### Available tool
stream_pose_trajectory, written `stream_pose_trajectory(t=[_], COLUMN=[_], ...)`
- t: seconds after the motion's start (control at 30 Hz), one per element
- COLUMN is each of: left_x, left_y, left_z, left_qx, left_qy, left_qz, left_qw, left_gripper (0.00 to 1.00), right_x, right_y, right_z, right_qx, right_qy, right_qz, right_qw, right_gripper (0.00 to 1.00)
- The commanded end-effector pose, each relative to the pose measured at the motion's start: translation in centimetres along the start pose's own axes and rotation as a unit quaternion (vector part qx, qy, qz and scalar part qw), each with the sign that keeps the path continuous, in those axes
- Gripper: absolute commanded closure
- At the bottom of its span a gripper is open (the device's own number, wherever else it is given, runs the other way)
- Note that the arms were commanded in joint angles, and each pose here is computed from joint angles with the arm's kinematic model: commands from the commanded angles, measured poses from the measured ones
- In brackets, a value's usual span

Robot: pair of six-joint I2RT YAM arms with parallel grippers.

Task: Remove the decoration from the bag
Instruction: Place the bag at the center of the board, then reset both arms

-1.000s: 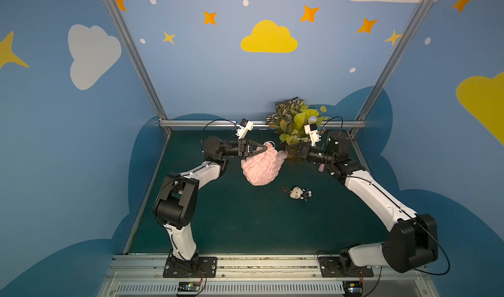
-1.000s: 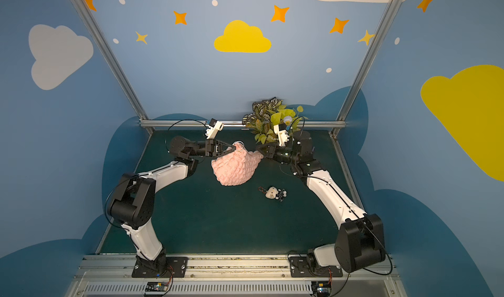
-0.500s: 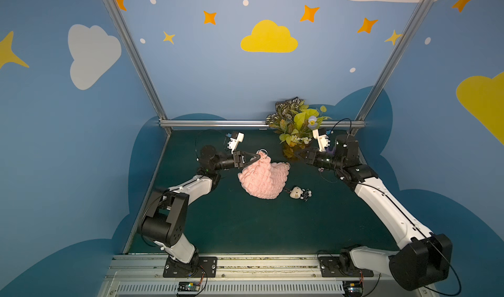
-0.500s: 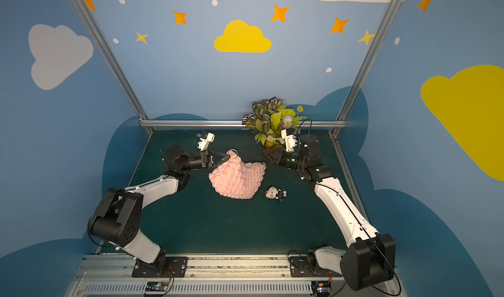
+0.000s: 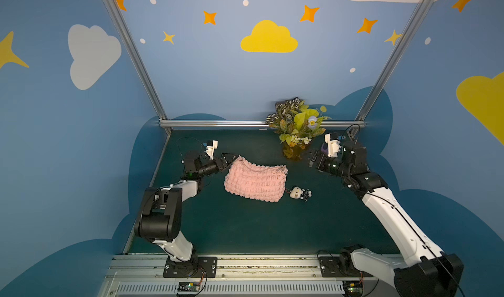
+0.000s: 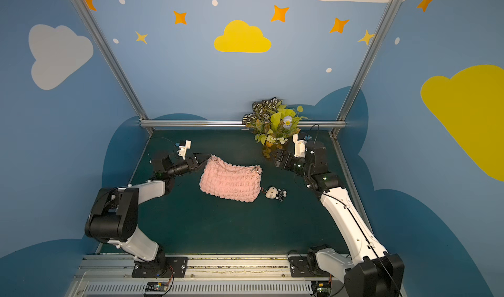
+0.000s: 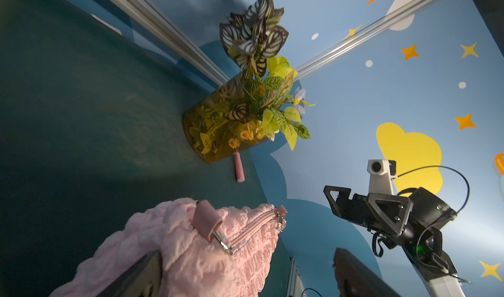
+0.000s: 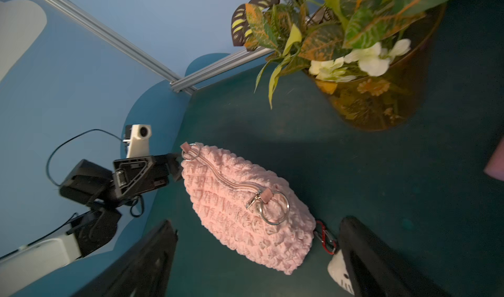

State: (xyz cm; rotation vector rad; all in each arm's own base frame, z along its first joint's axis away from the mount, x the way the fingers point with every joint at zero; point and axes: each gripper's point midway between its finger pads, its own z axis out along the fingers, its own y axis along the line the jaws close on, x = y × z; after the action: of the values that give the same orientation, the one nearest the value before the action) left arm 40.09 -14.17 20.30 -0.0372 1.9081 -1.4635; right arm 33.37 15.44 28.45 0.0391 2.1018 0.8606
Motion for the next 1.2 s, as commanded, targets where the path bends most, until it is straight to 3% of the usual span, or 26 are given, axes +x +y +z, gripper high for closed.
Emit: stream_pose_trajectory(t=[0.0,0.13,0.23,0.37,0.47,0.6,0.73,0.83,0.93,1.0,1.07,1.17], left_x=[-3.1,-5.6,-7.3,-8.7,-8.6,-7.1,-5.4,-4.2,-3.0,-3.2,-3.3,-1.7], left_y=[-1.1,-1.8,-1.7,-0.5,1.1,3.5,6.3,8.0,9.5,9.6,9.0,8.7], left_z=[-2.0,-4.2,-6.2,-9.6,-11.8,-13.7,-15.0,-15.4,-15.5,-15.2,-14.2,-13.5], left_qx=[-0.048,-0.129,-0.199,-0.302,-0.371,-0.434,-0.476,-0.492,-0.502,-0.494,-0.471,-0.456], left_qy=[-0.044,-0.088,-0.132,-0.198,-0.228,-0.230,-0.223,-0.213,-0.197,-0.205,-0.196,-0.171], left_qz=[0.064,0.106,0.137,0.192,0.230,0.286,0.313,0.311,0.308,0.327,0.346,0.358], left_qw=[0.996,0.982,0.961,0.913,0.870,0.823,0.792,0.785,0.784,0.779,0.787,0.797], left_gripper=[0.00,0.00,0.00,0.00,0.00,0.00,0.00,0.00,0.00,0.00,0.00,0.00], right_x=[-1.6,-3.1,-3.8,-4.1,-4.2,-2.5,0.1,1.9,3.4,3.1,3.5,4.3], right_y=[-2.7,-5.9,-8.9,-13.0,-14.8,-18.0,-21.6,-24.0,-25.8,-25.3,-25.4,-25.8], right_z=[-1.6,-3.4,-5.0,-6.1,-5.8,-4.4,-2.3,-1.4,-1.3,-0.9,-0.3,0.6], right_qx=[0.077,0.161,0.244,0.337,0.362,0.397,0.435,0.470,0.485,0.456,0.425,0.394], right_qy=[-0.055,-0.097,-0.136,-0.196,-0.219,-0.183,-0.141,-0.095,-0.103,-0.113,-0.117,-0.140], right_qz=[-0.027,-0.027,-0.028,-0.075,-0.113,-0.116,-0.148,-0.180,-0.171,-0.188,-0.183,-0.188], right_qw=[0.995,0.982,0.960,0.918,0.899,0.892,0.877,0.859,0.852,0.862,0.879,0.889], right_gripper=[0.03,0.02,0.02,0.02,0.02,0.02,0.02,0.02,0.02,0.02,0.02,0.02])
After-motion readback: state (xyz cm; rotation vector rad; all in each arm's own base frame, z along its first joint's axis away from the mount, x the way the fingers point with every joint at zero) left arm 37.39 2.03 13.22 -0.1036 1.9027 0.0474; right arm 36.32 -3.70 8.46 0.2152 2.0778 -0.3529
